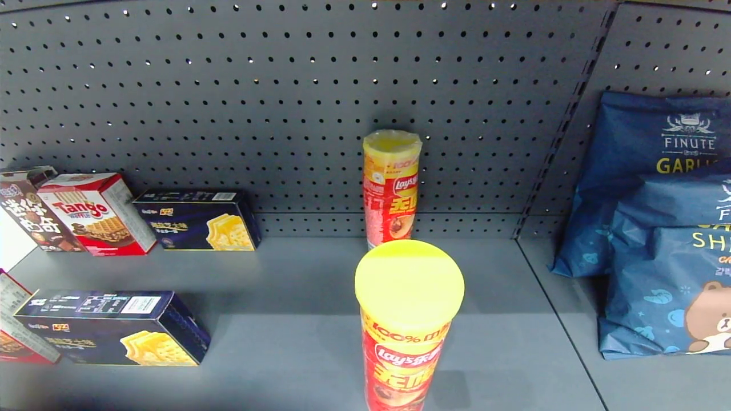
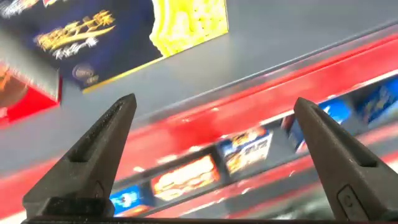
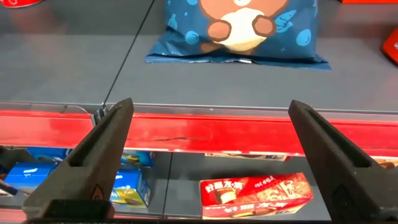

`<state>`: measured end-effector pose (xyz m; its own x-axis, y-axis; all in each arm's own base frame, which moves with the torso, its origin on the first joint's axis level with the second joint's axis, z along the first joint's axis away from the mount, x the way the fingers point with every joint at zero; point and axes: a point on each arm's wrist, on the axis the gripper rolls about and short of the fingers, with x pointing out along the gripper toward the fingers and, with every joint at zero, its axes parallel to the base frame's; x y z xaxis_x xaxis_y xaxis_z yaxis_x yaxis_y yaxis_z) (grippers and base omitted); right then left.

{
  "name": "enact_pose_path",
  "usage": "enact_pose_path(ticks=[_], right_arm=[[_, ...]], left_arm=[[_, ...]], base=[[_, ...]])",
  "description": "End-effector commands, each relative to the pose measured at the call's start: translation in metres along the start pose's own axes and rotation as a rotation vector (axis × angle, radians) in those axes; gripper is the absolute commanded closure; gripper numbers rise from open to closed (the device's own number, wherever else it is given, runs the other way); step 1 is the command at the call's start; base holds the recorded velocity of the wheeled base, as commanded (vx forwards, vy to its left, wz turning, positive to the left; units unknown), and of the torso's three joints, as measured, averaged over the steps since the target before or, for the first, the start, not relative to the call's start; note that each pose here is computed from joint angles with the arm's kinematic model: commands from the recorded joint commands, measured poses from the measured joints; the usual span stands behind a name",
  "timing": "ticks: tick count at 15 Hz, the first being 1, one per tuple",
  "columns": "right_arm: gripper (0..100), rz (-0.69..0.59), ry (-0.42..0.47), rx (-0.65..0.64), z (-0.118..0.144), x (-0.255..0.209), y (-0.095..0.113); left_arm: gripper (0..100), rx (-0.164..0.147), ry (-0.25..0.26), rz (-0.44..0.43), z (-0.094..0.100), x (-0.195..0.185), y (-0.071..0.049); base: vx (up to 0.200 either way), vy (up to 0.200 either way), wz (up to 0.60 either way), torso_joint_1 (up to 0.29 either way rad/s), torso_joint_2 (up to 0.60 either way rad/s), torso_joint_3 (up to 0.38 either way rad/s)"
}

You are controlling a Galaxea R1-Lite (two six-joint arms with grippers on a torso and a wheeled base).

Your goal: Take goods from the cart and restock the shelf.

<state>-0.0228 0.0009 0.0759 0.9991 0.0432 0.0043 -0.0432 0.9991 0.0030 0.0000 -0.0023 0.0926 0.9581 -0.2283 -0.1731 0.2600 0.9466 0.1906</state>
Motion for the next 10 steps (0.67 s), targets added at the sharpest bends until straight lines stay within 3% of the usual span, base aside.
enact_pose_path(ticks=[1, 6, 8, 10], right_arm=[[0, 0.001, 0.000, 0.000, 0.0000, 0.0000, 0.0000], [0, 0.001, 0.000, 0.000, 0.0000, 0.0000, 0.0000], [0, 0.001, 0.000, 0.000, 0.0000, 0.0000, 0.0000], [0, 0.001, 0.000, 0.000, 0.0000, 0.0000, 0.0000]], left_arm=[[0, -0.033, -0.211, 0.101, -0.0136, -0.0200, -0.0097], [0, -0.038, -0.221, 0.102, -0.0125, -0.0203, -0.0096], [0, -0.063, -0.220, 0.096, -0.0126, -0.0203, -0.0097], [0, -0.057, -0.222, 0.103, -0.0125, -0.0203, -0.0095]], base=[[0.000, 0.000, 0.00, 0.000, 0.00, 0.000], [0.000, 0.000, 0.00, 0.000, 0.00, 0.000], [0.000, 0.000, 0.00, 0.000, 0.00, 0.000], [0.000, 0.000, 0.00, 0.000, 0.00, 0.000]])
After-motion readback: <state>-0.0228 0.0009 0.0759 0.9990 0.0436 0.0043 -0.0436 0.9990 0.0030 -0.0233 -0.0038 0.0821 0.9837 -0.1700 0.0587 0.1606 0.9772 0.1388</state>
